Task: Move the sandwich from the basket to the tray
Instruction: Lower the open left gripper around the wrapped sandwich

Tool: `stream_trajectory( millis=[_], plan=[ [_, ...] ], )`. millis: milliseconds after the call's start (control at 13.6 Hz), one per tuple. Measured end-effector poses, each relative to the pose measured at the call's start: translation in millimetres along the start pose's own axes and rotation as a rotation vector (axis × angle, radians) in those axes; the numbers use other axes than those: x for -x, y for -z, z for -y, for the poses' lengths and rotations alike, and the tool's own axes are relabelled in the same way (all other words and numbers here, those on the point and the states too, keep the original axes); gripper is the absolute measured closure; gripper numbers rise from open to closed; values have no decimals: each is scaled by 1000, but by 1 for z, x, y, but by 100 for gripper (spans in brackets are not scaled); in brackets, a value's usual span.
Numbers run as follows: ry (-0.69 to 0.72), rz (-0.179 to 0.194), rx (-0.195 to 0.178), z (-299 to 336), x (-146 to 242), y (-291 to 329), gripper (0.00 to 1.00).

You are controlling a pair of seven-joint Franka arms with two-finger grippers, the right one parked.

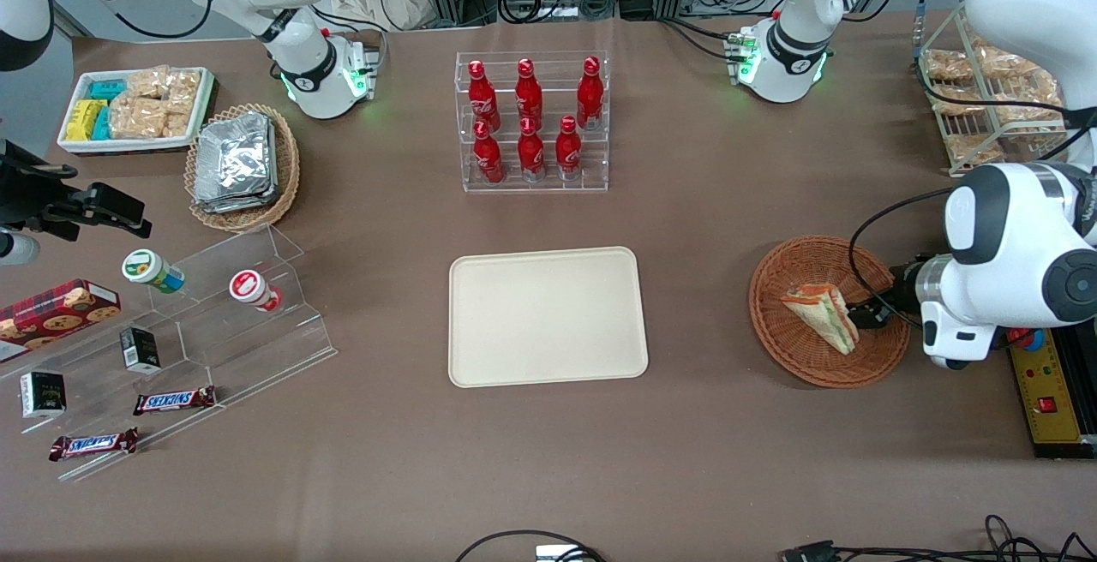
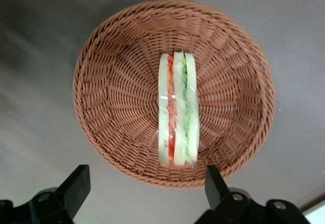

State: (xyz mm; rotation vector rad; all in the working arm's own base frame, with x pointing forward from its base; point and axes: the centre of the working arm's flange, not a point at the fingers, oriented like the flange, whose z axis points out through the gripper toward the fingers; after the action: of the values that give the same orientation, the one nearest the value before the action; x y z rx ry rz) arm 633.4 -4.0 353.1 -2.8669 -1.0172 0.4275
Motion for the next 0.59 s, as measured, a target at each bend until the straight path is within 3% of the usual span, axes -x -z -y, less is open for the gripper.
stream_trajectory(
  millis=[589],
  plan=[
    [4,5,13,-16,-24,-56,0]
  ],
)
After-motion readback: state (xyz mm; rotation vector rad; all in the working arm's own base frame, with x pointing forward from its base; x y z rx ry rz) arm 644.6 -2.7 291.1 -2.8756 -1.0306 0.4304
